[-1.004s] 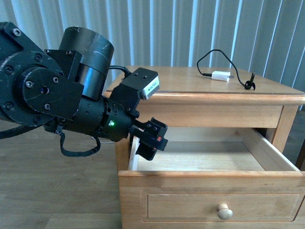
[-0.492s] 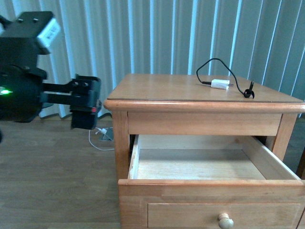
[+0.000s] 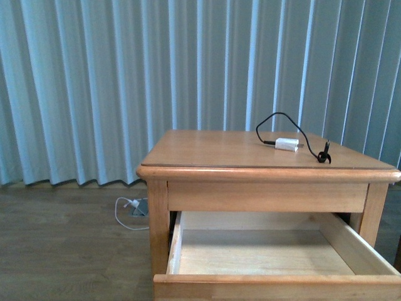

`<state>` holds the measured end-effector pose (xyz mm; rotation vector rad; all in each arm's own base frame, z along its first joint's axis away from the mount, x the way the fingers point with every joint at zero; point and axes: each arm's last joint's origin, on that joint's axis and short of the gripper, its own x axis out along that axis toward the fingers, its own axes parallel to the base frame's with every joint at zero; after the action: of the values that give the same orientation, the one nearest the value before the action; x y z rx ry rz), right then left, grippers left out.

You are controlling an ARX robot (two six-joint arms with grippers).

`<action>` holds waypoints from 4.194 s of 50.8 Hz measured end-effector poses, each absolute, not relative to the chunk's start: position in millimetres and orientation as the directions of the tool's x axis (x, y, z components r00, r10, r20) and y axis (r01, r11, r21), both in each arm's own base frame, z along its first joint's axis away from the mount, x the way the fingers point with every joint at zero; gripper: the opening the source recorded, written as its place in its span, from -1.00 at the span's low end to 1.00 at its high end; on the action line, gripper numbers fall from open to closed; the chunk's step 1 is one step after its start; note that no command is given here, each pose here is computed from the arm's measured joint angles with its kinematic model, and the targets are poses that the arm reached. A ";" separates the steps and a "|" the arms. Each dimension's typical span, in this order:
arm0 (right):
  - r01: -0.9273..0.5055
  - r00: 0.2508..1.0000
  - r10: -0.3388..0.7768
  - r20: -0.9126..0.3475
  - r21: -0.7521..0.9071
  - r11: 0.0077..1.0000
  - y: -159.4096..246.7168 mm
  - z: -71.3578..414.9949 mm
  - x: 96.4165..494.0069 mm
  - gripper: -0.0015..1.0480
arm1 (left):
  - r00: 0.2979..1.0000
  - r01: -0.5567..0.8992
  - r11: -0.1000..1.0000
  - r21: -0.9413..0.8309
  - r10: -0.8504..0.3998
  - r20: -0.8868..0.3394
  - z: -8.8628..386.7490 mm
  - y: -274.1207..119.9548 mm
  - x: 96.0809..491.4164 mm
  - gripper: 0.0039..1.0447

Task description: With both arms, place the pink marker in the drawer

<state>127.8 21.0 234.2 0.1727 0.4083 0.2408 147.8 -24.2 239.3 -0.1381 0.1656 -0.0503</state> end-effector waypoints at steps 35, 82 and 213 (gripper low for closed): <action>-0.197 0.890 0.266 -0.371 0.214 0.957 21.0 234.2 127.8 0.84 | 1.000 0.002 1.000 -0.007 -0.002 0.002 194.1 -0.4 122.8 -0.92; -0.196 0.890 0.266 -0.371 0.214 0.957 21.0 234.1 127.8 0.84 | 1.000 0.003 1.000 -0.005 -0.003 0.020 171.2 -0.2 96.6 -0.93; 0.020 0.807 0.011 -0.590 0.046 0.999 51.3 128.7 359.6 0.84 | 1.000 0.002 1.000 -0.004 -0.002 0.020 171.2 -0.2 96.5 0.89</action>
<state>359.6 51.3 128.7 0.0505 0.6310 -0.0052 96.5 -0.2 171.2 -0.0040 -0.0204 -0.0023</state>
